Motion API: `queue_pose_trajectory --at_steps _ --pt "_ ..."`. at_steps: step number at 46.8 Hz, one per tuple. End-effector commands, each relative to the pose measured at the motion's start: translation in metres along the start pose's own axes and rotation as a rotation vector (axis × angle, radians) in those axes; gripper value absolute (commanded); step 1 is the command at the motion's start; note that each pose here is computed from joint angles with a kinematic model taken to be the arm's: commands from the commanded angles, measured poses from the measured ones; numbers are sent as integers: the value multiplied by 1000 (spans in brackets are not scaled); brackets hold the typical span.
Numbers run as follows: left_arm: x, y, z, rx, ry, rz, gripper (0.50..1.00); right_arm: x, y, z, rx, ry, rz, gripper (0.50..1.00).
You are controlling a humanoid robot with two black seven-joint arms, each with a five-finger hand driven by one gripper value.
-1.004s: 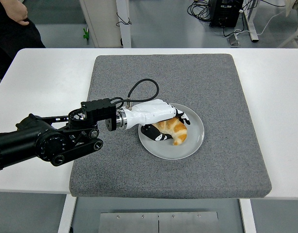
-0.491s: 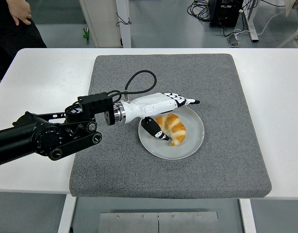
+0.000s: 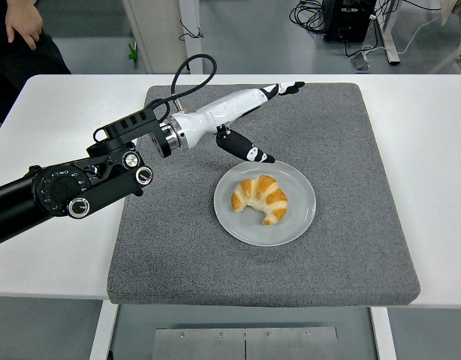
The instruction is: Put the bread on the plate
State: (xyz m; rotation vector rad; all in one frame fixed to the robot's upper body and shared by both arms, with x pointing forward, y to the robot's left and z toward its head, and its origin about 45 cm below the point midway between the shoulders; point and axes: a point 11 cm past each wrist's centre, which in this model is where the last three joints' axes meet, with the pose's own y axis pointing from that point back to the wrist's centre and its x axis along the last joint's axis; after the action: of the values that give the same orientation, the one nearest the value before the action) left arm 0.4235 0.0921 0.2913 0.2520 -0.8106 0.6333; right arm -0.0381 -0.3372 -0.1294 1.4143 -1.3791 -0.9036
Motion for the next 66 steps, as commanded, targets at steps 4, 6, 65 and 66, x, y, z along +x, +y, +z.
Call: queue_pose_trajectory --at_steps 4,6,65,66 --pt "16 4 0 -31 127 90 971 0 0 0 0 0 0 1000" --pt "20 4 0 -31 148 113 971 0 0 0 0 1 -2 1000" --pt "57 34 -113 255 959 798 969 0 0 0 0 0 0 1000" --pt "56 33 -114 259 966 802 969 0 0 0 0 0 0 1000"
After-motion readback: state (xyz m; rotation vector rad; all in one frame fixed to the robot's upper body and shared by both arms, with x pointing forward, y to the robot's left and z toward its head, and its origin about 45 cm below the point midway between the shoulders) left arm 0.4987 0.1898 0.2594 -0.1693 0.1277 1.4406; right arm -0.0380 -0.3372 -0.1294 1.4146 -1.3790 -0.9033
